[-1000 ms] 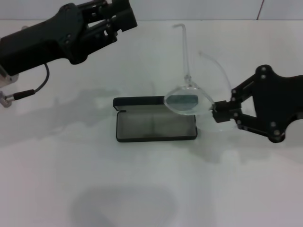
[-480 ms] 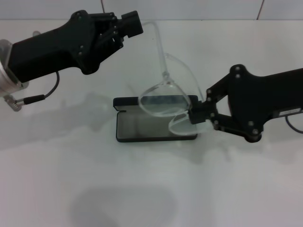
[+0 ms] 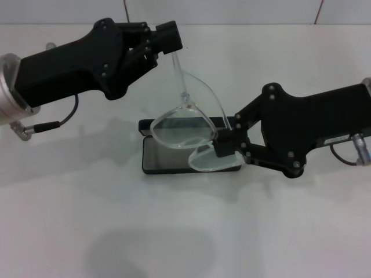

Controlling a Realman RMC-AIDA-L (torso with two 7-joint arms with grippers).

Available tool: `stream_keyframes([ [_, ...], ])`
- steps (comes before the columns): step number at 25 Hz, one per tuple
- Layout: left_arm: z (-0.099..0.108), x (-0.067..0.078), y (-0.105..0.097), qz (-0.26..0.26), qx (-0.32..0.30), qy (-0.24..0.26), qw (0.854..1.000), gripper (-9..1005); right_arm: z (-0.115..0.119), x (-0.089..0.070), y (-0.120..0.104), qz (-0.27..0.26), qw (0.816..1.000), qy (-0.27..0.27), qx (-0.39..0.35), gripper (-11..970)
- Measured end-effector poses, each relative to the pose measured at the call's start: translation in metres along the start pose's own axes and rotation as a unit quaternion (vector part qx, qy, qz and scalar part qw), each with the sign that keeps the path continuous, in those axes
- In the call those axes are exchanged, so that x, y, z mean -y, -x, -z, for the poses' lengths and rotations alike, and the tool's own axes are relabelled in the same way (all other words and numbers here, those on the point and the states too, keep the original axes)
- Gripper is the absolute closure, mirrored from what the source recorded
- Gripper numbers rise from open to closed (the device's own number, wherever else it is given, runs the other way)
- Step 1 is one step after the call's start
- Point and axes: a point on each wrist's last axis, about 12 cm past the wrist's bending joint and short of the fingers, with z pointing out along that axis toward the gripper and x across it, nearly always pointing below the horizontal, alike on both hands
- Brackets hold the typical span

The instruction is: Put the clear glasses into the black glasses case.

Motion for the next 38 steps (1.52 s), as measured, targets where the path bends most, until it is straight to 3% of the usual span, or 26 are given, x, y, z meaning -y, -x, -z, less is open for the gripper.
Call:
stream_keyframes([
  [19, -0.002, 0.0, -0.009, 0.009, -0.019, -0.005, 1.0, 952, -0.003, 0.003, 0.003, 0.018, 1.0, -0.001, 0.019, 902],
  [38, -0.006, 0.003, -0.011, 0.007, -0.043, -0.041, 0.998, 952, -0.001, 0.005, 0.001, 0.019, 0.999, -0.01, 0.026, 902],
])
